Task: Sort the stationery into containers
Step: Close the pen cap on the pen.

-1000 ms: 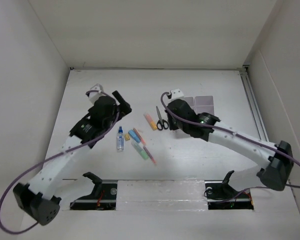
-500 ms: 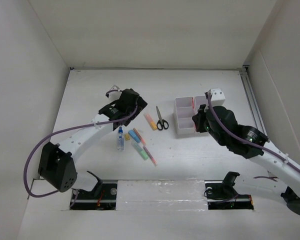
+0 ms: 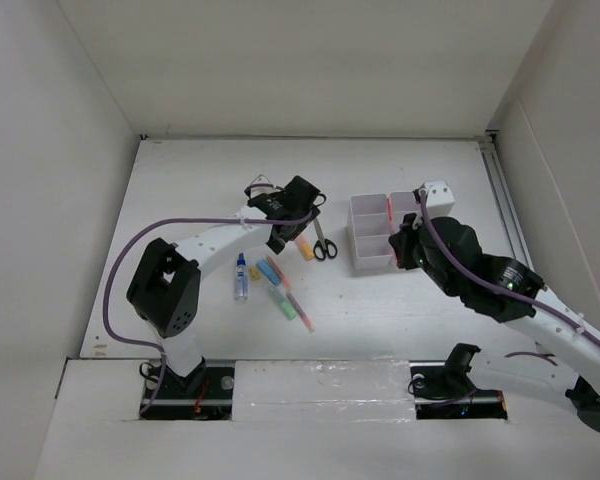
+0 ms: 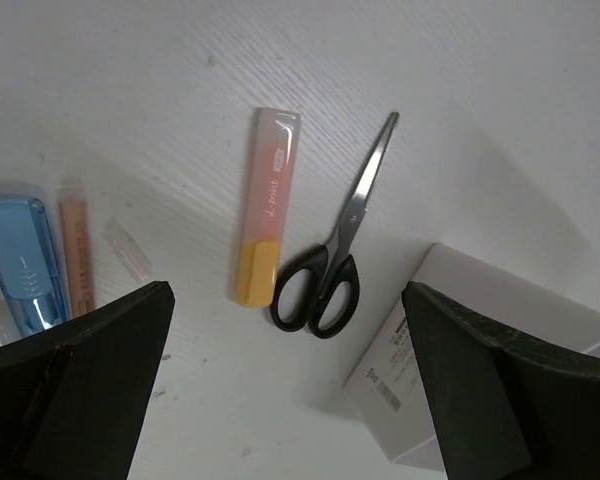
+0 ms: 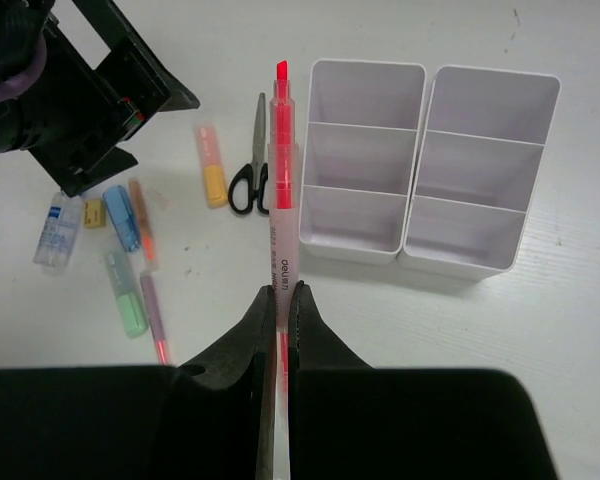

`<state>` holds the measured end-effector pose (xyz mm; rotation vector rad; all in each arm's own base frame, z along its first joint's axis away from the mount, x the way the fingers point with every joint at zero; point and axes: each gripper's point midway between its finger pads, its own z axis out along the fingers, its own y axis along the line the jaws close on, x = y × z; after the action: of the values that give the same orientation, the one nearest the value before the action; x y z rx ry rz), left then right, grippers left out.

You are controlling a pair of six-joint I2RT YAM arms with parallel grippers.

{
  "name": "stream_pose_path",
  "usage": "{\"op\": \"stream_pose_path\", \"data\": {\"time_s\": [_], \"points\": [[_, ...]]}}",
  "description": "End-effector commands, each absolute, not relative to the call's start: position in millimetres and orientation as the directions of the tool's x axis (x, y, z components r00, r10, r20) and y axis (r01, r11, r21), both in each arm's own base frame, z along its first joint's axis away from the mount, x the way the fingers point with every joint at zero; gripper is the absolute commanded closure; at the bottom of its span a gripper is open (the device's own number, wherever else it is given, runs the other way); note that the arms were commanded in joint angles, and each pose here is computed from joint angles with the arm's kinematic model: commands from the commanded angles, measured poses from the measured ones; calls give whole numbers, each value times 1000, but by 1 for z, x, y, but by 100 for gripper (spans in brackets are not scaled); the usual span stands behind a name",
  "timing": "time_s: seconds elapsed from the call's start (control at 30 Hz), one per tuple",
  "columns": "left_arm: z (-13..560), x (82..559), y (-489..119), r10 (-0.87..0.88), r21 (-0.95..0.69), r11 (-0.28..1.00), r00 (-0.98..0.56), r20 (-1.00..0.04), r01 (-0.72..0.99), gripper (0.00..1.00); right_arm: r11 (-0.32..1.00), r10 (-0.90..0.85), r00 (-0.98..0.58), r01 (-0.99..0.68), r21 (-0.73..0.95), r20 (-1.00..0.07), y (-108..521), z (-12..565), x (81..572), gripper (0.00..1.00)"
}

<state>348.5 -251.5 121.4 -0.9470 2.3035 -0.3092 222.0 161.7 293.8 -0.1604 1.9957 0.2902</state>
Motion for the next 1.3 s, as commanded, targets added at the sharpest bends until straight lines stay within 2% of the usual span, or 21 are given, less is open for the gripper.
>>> {"op": "stream_pose_path", "data": {"time_s": [0.0, 0.1, 0.3, 0.33, 0.43, 0.6, 0.87, 1.13, 1.27], "points": [[118, 345, -232, -727, -389, 677, -487, -483, -625, 2, 953, 19, -398, -272, 137, -917, 167, 300, 222, 100], [106, 343, -231, -718, -360, 684, -499, -486, -634, 12, 949, 12, -395, -284, 134, -919, 168, 299, 221, 100], [100, 341, -226, -737, -340, 656, -475, -481, -674, 22, 949, 12, -395, -284, 134, -919, 165, 293, 220, 100], [93, 337, -223, -736, -324, 654, -477, -480, -684, 28, 949, 12, -395, -284, 134, -919, 165, 293, 220, 100], [80, 325, -213, -739, -290, 644, -475, -478, -708, 37, 945, 19, -392, -292, 144, -920, 164, 292, 217, 100], [72, 316, -211, -755, -292, 629, -477, -449, -720, 40, 944, 11, -400, -299, 142, -916, 166, 287, 216, 100], [59, 305, -213, -748, -277, 639, -498, -439, -717, 40, 935, 20, -388, -320, 155, -921, 166, 293, 213, 100], [59, 311, -217, -749, -286, 638, -490, -445, -715, 57, 931, 4, -404, -333, 151, -915, 169, 285, 211, 100], [55, 314, -220, -749, -284, 638, -490, -446, -716, 57, 930, 11, -399, -334, 156, -917, 167, 287, 210, 100]]}}
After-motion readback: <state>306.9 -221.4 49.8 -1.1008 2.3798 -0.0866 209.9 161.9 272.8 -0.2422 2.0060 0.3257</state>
